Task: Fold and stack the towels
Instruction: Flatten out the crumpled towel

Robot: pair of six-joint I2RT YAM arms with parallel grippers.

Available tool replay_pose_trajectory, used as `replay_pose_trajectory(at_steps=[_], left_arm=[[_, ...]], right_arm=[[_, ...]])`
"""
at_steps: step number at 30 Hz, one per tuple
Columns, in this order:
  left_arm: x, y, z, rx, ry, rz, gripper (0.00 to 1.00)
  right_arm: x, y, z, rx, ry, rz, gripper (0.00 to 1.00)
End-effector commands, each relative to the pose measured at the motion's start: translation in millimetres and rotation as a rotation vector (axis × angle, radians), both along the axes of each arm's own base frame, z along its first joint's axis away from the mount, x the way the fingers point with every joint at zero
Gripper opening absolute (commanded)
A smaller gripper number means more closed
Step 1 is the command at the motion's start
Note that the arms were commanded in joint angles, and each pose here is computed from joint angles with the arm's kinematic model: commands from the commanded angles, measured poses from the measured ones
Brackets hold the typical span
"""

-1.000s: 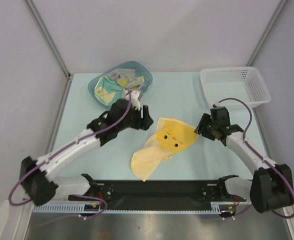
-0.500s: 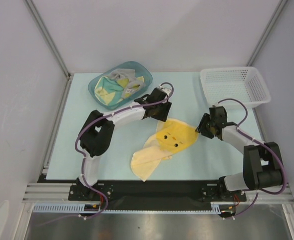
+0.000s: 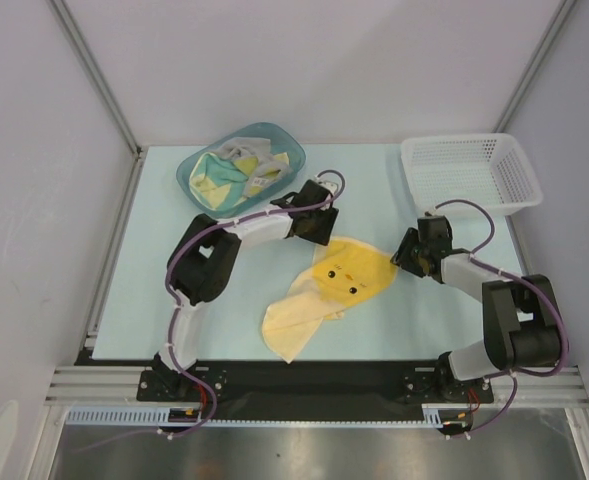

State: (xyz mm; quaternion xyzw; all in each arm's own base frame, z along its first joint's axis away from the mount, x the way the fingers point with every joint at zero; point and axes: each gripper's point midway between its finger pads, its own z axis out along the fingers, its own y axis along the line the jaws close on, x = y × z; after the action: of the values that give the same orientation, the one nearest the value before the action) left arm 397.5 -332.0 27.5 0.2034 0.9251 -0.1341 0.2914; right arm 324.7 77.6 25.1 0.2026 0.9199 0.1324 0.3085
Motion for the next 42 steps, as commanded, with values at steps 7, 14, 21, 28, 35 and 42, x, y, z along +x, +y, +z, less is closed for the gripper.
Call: replay_pose_trajectory(at_steps=[7, 14, 21, 28, 35, 42], left_arm=[[0, -7, -15, -0.026, 0.036, -0.025, 0.52], [-10, -17, -17, -0.077, 0.084, -0.061, 0.29], [-13, -27, 2, -0.147, 0.105, -0.072, 0.01], [5, -7, 99, -0.228, -0.043, -0.024, 0.00], [13, 47, 273, -0.345, -0.394, 0.062, 0.00], [-66, 91, 395, -0.532, -0.609, 0.050, 0.00]], right_arm=[[6, -4, -5, -0.013, -0.028, -0.019, 0.46], [13, 2, -6, 0.025, -0.048, -0.017, 0.41], [19, 14, 10, 0.072, -0.096, 0.028, 0.21], [54, 29, 94, 0.073, -0.295, 0.128, 0.00], [71, 43, 273, -0.006, -0.713, 0.214, 0.00], [20, 50, 386, -0.007, -0.886, 0.279, 0.00]])
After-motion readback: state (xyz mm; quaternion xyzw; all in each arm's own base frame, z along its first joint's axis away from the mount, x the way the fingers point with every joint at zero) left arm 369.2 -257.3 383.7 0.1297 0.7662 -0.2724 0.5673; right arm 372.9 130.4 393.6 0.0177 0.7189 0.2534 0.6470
